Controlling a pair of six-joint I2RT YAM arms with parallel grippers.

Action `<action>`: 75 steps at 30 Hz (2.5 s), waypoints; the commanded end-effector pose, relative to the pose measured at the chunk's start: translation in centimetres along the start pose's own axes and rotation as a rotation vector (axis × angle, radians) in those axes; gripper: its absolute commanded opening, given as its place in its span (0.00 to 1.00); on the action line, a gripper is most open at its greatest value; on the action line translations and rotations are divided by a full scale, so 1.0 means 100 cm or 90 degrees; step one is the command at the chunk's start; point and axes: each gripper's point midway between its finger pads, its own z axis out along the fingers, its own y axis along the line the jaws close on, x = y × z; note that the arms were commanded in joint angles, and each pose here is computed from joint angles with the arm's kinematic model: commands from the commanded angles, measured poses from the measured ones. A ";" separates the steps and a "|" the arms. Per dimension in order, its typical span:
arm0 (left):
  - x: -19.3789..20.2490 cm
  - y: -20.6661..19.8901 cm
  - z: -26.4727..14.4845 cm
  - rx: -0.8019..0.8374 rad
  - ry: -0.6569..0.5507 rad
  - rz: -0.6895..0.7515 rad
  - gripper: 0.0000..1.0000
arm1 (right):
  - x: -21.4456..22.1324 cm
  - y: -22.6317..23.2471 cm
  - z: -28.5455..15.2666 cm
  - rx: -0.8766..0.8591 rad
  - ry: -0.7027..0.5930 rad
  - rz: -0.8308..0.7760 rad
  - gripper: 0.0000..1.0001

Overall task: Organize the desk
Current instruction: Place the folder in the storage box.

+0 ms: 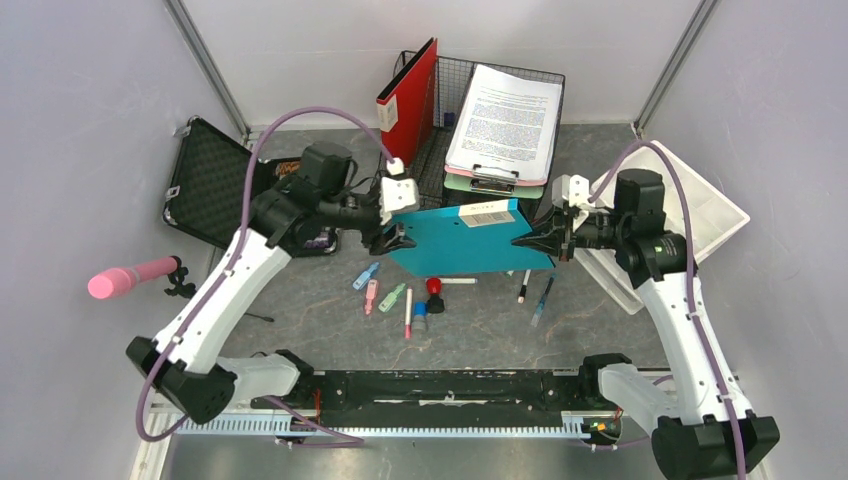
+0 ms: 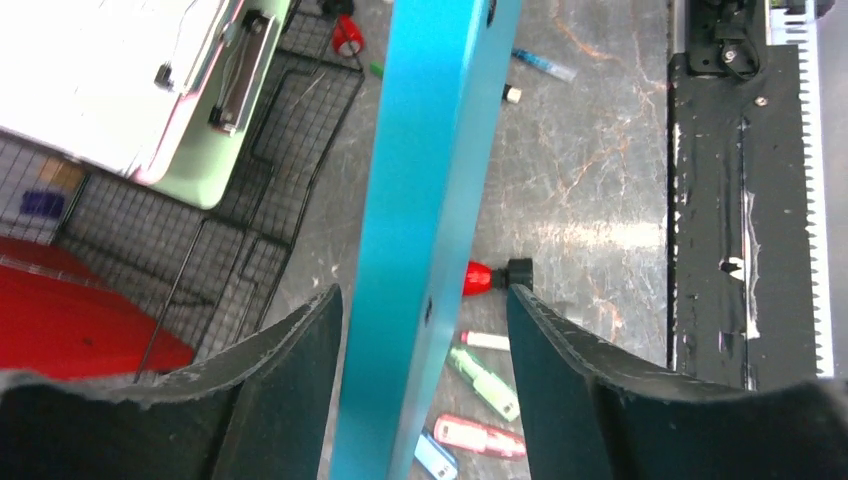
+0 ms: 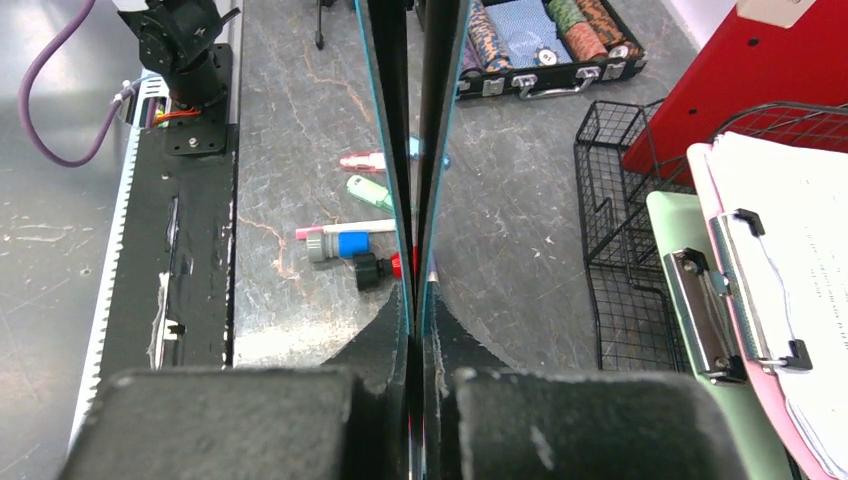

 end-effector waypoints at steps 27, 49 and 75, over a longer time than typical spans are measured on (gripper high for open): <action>-0.043 -0.013 0.068 0.145 0.089 0.028 0.25 | -0.012 0.003 -0.003 0.020 -0.018 -0.051 0.00; -0.136 0.143 -0.104 -0.397 -0.307 -0.183 0.02 | -0.044 -0.053 -0.032 0.284 -0.009 -0.004 0.98; -0.114 0.297 -0.052 -0.476 -0.604 -0.200 0.02 | 0.004 -0.087 -0.018 0.289 0.050 0.060 0.98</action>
